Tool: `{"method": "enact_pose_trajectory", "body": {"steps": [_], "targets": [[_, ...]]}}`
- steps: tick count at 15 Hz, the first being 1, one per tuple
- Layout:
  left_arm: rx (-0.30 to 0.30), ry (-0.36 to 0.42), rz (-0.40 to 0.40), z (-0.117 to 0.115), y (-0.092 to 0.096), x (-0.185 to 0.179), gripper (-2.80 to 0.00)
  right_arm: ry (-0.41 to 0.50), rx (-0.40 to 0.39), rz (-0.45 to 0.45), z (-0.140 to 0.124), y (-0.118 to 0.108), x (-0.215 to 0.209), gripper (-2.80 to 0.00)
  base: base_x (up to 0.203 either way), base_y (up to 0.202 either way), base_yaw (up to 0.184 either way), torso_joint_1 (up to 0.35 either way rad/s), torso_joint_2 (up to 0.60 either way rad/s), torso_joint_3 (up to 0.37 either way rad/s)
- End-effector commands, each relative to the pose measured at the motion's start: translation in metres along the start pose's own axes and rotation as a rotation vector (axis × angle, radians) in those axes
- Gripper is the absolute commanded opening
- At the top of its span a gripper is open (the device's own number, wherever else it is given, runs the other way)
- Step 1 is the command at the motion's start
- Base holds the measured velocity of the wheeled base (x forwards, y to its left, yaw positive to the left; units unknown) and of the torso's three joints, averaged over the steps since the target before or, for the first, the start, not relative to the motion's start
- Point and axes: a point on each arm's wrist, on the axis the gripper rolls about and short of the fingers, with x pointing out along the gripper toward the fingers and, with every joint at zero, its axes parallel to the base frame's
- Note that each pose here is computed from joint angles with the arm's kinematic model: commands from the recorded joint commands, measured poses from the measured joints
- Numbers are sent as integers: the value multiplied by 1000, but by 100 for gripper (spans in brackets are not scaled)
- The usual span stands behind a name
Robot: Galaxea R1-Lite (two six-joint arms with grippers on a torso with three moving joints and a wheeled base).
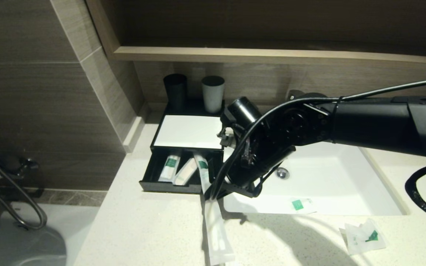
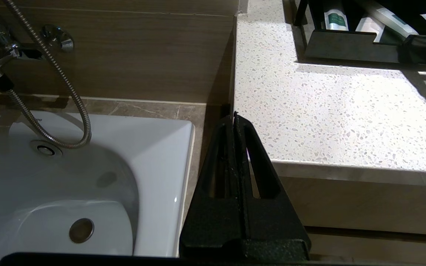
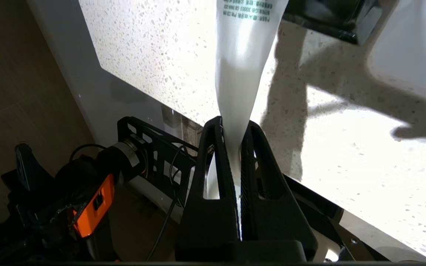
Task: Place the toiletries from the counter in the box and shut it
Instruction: Place the bathroom toiletry into the drawer
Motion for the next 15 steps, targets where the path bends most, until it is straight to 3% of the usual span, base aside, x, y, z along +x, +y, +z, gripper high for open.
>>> {"method": "enact_pose_trajectory", "body": {"steps": [1, 15], "targets": [[0, 0, 1, 0, 0, 0, -280, 4, 17, -8, 3, -5, 2, -280, 0, 0, 0, 0, 0, 0], [0, 0, 1, 0, 0, 0, -280, -47, 20, -7, 15, -11, 10, -280, 0, 0, 0, 0, 0, 0]]}}
